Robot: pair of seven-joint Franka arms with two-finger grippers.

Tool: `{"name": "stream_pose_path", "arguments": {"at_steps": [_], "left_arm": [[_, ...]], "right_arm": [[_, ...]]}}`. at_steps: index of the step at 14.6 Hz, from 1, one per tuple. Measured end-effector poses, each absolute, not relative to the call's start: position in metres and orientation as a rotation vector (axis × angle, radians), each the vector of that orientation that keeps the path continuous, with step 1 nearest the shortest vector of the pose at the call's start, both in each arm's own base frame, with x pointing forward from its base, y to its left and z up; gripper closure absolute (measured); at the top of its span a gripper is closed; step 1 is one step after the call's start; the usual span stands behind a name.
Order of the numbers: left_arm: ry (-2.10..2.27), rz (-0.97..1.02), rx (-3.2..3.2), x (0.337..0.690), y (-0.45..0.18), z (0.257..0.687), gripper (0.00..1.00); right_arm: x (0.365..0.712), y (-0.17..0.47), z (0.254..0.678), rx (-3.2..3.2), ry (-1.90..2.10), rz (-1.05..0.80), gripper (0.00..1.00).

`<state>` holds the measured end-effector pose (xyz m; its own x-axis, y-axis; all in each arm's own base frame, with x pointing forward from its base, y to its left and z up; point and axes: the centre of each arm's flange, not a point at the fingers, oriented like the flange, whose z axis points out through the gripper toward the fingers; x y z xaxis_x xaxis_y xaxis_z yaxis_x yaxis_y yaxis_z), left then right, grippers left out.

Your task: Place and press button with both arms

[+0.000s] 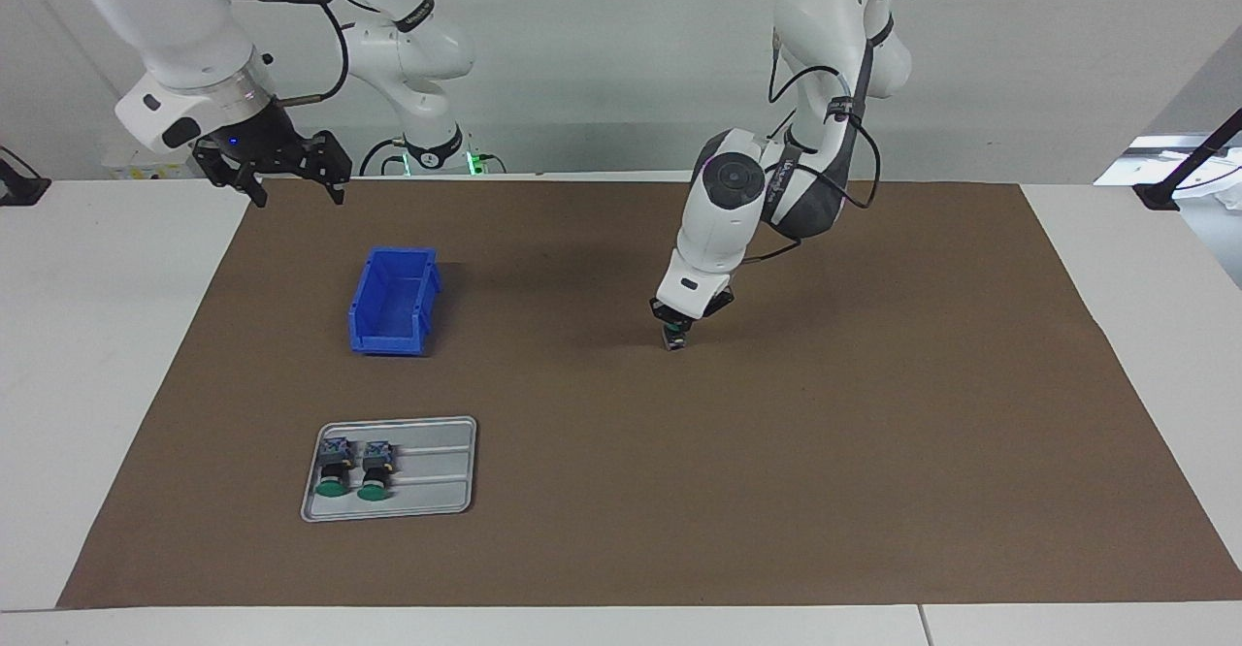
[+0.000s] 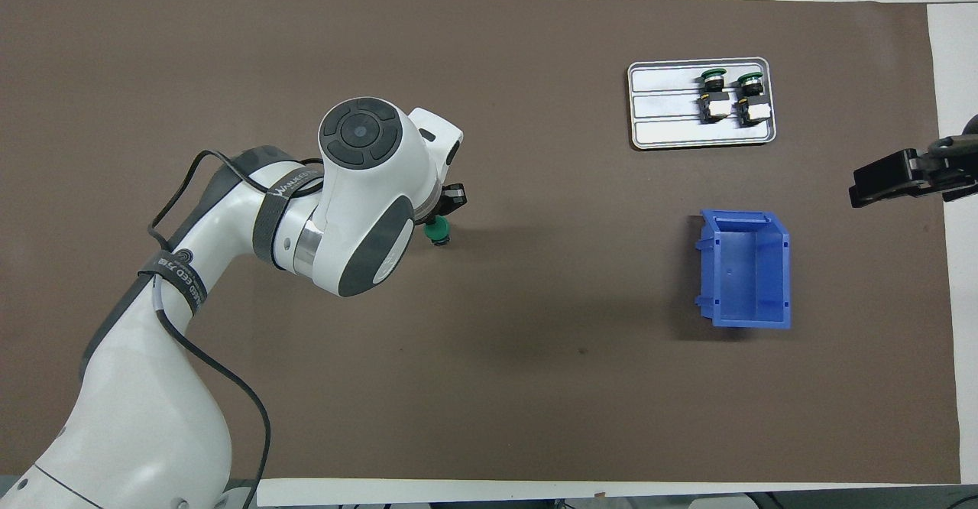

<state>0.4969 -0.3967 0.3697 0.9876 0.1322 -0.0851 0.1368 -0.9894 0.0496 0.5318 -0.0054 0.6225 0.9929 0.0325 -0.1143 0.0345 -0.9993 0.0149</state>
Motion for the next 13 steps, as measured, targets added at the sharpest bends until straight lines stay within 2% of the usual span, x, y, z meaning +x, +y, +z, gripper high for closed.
{"name": "stream_pose_path", "arguments": {"at_steps": [9, 13], "left_arm": [[0.223, -0.12, 3.065, 0.497, -0.394, 0.37, 0.97], [0.253, -0.092, 3.035, 0.503, -0.382, 0.4, 0.94]], "right_arm": [[0.532, -0.005, 0.622, 3.119, 0.052, -0.179, 0.01], [0.532, -0.005, 0.623, 3.119, 0.052, -0.178, 0.01]]}}
